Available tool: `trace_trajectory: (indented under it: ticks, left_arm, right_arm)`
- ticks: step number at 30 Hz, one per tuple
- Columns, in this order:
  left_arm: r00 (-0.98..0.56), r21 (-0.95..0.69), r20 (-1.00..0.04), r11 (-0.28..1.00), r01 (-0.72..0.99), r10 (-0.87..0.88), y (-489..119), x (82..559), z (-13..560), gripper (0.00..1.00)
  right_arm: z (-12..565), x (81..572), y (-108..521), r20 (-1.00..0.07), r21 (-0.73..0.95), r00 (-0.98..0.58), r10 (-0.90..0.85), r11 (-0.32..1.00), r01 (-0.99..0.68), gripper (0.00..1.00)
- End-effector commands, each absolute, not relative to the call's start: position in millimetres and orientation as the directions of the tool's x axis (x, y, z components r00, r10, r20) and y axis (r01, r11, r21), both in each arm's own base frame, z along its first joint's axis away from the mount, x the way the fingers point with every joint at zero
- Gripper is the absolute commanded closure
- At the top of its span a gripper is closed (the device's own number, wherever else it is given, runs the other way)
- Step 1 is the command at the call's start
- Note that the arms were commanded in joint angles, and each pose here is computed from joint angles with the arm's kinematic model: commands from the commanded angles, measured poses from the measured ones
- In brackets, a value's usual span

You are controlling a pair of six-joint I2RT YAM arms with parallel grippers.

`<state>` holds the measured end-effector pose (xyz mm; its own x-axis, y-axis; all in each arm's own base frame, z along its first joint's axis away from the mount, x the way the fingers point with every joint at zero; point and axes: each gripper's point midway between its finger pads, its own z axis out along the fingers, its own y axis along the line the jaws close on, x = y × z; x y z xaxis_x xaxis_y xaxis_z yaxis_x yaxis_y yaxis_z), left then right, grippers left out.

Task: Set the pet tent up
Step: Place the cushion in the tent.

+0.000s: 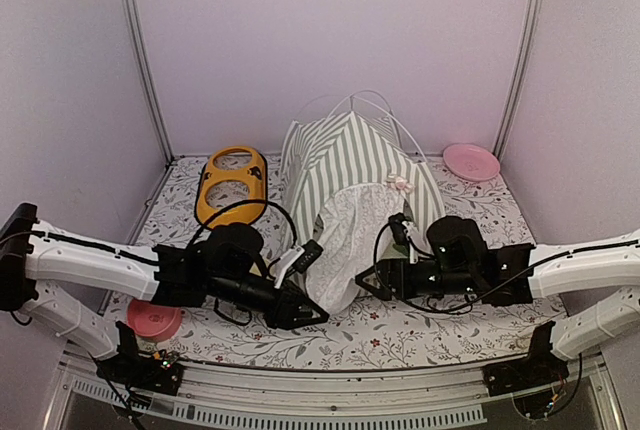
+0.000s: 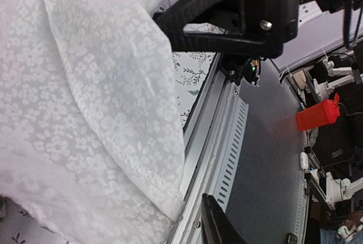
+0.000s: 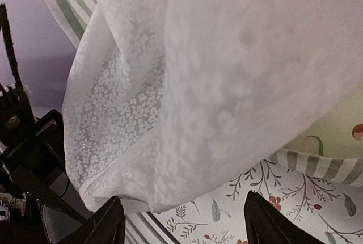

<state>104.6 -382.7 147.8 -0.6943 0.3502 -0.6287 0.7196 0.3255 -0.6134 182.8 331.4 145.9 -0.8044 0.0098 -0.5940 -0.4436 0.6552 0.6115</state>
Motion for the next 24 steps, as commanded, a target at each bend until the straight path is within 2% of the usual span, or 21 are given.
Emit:
trace_trajectory:
  ticks: [1,7,12,18,21,24]
  left_arm:
    - [-0.691,-0.628,-0.621,0.293,0.721,0.369,-388.1,91.8,139.6,0.72]
    - [-0.693,-0.634,-0.588,0.294,0.716,0.418,-389.9,77.9,119.8,0.61]
    - [-0.697,-0.629,-0.570,0.315,0.711,0.435,-386.4,71.1,108.6,0.51]
    - [-0.709,-0.587,-0.596,0.398,0.705,0.377,-377.1,85.8,110.6,0.53]
    - [-0.707,-0.539,-0.624,0.472,0.697,0.332,-372.5,102.8,113.8,0.54]
    - [-0.691,-0.504,-0.657,0.506,0.700,0.301,-374.1,114.9,118.1,0.48]
  right_arm:
    - [135.2,165.9,338.3,-0.596,0.612,-0.803,0.004,0.649,-0.451,0.27]
    - [117.5,139.9,345.1,-0.585,0.591,-0.809,-0.049,0.658,-0.467,0.26]
    - [111.9,138.1,342.6,-0.571,0.595,-0.820,-0.031,0.672,-0.440,0.25]
    - [111.6,154.3,331.6,-0.581,0.568,-0.813,0.043,0.737,-0.367,0.25]
    - [101.3,164.9,321.3,-0.568,0.541,-0.820,0.071,0.783,-0.307,0.30]
    - [94.3,171.9,315.6,-0.560,0.528,-0.824,0.089,0.805,-0.272,0.31]
